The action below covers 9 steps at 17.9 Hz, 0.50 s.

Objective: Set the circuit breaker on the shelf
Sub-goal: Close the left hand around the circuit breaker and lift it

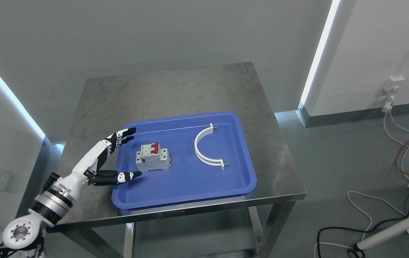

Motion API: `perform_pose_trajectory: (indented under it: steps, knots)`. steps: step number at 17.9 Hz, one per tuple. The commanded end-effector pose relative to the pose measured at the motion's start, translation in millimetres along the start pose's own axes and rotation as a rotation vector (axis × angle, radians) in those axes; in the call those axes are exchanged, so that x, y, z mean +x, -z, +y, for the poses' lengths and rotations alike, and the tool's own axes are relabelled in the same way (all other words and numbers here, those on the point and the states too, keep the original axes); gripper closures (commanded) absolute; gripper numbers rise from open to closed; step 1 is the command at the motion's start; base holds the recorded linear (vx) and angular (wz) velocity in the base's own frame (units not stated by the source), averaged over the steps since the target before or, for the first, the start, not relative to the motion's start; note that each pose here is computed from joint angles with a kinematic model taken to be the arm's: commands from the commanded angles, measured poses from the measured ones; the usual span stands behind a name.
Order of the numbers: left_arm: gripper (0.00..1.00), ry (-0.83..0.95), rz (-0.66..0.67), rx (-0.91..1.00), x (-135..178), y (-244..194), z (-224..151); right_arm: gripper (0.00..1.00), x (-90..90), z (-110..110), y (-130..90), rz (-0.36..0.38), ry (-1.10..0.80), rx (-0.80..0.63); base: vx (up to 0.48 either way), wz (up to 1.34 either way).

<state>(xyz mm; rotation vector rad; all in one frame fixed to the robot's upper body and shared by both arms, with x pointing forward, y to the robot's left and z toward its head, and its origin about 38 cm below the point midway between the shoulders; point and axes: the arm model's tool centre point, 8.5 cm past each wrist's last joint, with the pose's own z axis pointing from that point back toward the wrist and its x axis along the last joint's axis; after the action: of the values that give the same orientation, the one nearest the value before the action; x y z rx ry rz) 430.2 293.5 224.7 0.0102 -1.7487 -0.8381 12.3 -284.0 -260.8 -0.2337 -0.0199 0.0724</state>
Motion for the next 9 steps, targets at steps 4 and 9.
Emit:
perform_pose_trajectory:
  steps: [4, 9]
  knots:
    - [0.29, 0.102, 0.103, -0.127, 4.7, 34.0, -38.3, 0.00, 5.2, -9.7, 1.0, -0.055, -0.015, -0.015, 0.000, 0.00]
    - [0.73, 0.094, 0.054, -0.104, 11.5, 37.5, -36.4, 0.00, 5.2, -9.6, 1.0, -0.055, -0.015, -0.013, -0.001, 0.02]
